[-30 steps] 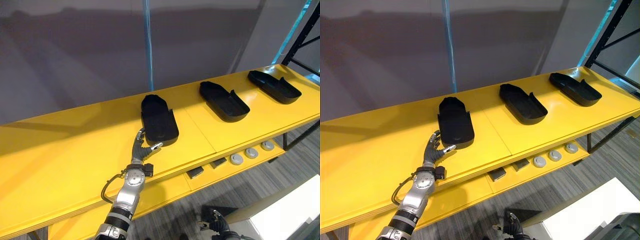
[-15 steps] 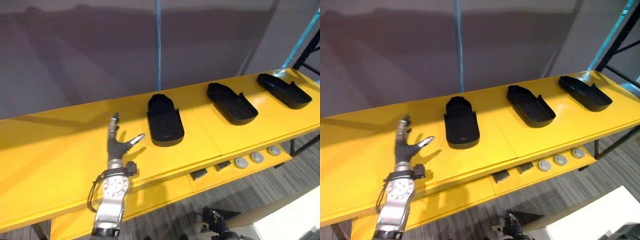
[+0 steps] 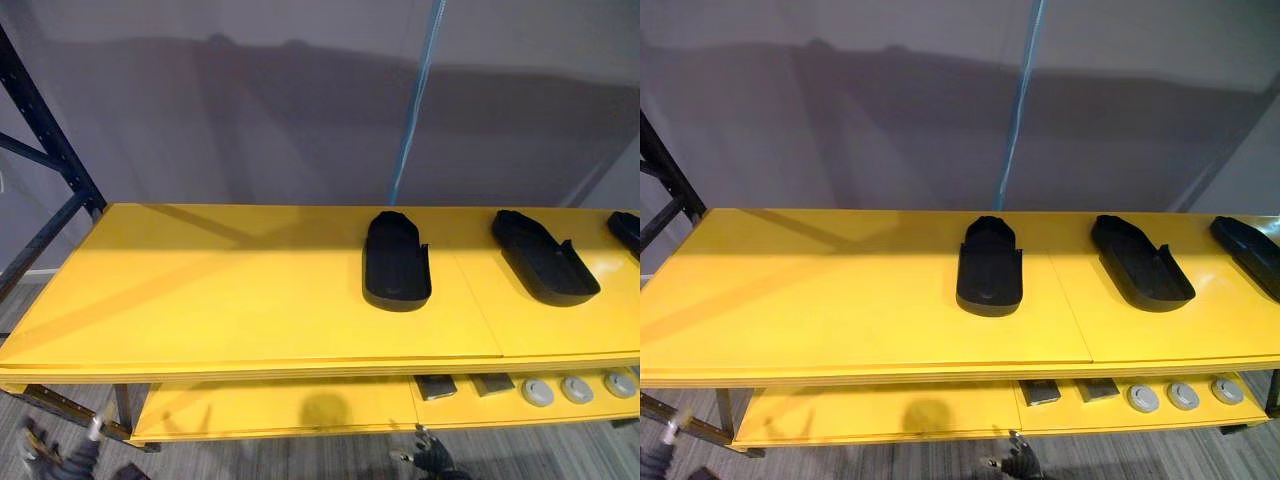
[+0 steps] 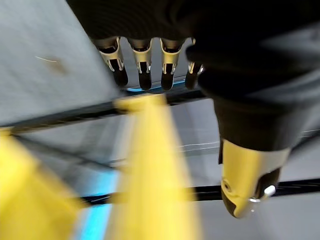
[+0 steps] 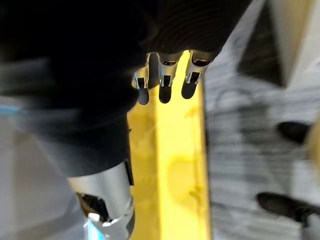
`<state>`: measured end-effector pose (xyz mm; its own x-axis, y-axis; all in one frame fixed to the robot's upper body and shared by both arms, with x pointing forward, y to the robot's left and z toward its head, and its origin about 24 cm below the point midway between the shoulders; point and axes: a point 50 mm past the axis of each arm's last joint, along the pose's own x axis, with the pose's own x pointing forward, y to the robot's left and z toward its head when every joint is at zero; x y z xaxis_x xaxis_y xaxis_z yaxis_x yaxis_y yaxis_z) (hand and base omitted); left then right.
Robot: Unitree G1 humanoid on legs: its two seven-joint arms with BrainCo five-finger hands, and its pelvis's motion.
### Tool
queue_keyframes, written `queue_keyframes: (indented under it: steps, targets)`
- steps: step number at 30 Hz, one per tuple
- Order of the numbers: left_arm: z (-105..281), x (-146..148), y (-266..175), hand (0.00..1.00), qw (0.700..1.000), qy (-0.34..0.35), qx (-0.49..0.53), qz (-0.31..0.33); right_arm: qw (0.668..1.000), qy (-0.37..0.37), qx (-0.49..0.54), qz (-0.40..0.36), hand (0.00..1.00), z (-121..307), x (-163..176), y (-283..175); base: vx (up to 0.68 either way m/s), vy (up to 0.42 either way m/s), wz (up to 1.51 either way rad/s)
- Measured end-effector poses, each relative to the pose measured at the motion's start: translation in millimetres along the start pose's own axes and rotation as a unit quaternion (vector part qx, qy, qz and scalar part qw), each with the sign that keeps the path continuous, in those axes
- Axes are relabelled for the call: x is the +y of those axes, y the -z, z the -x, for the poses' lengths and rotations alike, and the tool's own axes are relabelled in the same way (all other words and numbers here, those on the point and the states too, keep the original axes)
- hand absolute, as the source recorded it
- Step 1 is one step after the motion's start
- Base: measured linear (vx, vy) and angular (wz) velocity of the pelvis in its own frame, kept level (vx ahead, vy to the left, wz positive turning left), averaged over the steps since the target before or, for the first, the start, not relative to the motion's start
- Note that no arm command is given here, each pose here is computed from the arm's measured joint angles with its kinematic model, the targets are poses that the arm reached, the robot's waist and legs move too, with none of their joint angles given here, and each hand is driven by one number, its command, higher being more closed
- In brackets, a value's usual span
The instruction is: Walk over and take plastic housings, then place them on the shelf
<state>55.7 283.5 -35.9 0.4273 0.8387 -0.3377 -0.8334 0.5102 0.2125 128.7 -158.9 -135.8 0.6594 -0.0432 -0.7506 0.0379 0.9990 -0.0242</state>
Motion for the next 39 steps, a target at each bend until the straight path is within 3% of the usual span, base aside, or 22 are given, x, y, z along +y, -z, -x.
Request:
queue_keyframes:
  steps: [3,7,14,22,24,31,35,39]
  targets:
    - [10,-14,48,0.0,0.993,0.046,0.11,-0.02,1.0,-0.011,0.0,0.009,0.0,1,6,0,0.0,0.007,-0.06]
    - [36,-52,98,0.0,0.956,0.172,0.223,-0.079,1.0,-0.009,-0.006,0.001,0.0,2,9,-2,0.0,0.0,0.0]
    - [30,-92,96,0.0,0.936,0.258,0.202,-0.126,0.999,0.026,0.012,-0.032,0.0,5,2,9,0.01,0.004,-0.14]
    - [23,-111,92,0.0,0.925,0.293,0.183,-0.158,0.998,0.046,0.01,-0.038,0.0,2,-9,5,-0.01,0.021,-0.51]
    - [21,-111,92,0.0,0.923,0.295,0.18,-0.168,0.999,0.043,0.002,-0.03,0.0,-1,-7,-2,-0.05,0.072,-0.8]
    - [12,-156,62,0.0,0.918,0.338,0.119,-0.167,0.999,0.018,-0.038,0.007,0.0,-9,3,-28,-0.1,0.058,-0.45]
    - [8,-152,61,0.0,0.919,0.332,0.114,-0.176,0.999,0.006,-0.007,0.035,0.0,-13,7,-17,-0.08,-0.092,-0.31]
    - [12,-154,67,0.0,0.912,0.342,0.122,-0.192,0.996,0.022,-0.034,0.077,0.0,-23,-8,-43,-0.16,-0.195,-0.82]
